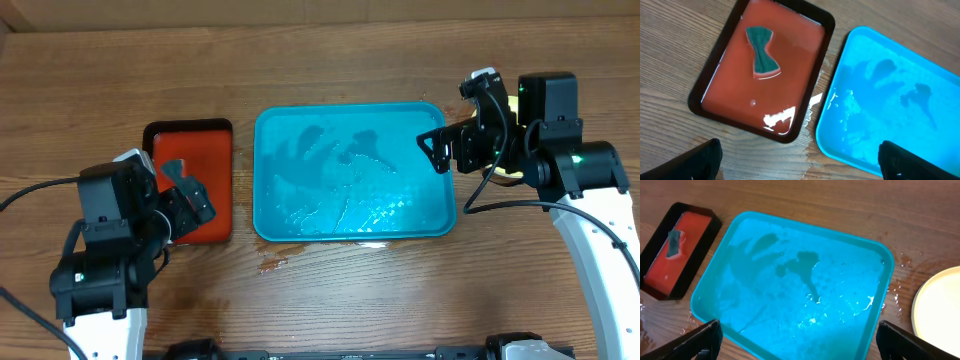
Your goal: Clean dirty plates on tray and stack at the side
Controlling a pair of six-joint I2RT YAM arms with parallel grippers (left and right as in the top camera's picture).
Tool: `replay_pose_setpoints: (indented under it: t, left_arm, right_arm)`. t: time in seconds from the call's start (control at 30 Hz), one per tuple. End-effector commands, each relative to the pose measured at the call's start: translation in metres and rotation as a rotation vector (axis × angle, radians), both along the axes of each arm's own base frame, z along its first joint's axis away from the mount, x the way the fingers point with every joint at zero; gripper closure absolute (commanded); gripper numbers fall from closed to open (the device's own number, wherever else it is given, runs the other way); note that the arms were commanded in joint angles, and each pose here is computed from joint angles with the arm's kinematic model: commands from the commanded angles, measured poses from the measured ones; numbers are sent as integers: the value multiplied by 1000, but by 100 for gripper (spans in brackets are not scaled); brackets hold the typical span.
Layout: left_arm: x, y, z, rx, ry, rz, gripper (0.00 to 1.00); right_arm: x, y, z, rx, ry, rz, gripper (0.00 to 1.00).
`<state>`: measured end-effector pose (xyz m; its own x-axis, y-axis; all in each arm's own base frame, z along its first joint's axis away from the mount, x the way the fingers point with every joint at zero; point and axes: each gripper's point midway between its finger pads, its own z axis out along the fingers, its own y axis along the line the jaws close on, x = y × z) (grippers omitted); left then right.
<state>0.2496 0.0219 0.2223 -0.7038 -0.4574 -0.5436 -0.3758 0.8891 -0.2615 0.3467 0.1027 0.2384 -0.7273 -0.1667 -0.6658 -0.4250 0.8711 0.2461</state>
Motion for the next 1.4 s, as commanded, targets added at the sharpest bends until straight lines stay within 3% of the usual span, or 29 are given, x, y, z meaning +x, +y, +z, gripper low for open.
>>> replay_pose_setpoints:
  t: [0.0, 0.37, 0.67, 0.9, 1.37]
  left_arm:
    - [2, 2, -11, -3, 35, 21, 0]
    - [13, 4, -44, -19, 170, 21, 0]
    - [19, 4, -73, -33, 290, 21, 0]
    - [21, 5, -96, -42, 380, 21, 0]
    - [21, 5, -130, -58, 511, 20, 1]
  right_arm:
    - [6, 1, 20, 15, -72, 2, 0]
    - [13, 2, 27, 20, -114, 3, 0]
    - [-4, 18, 25, 97, -56, 81, 0]
    - [8, 19, 44, 96, -166, 91, 0]
    - [-41, -1, 88, 29, -282, 20, 0]
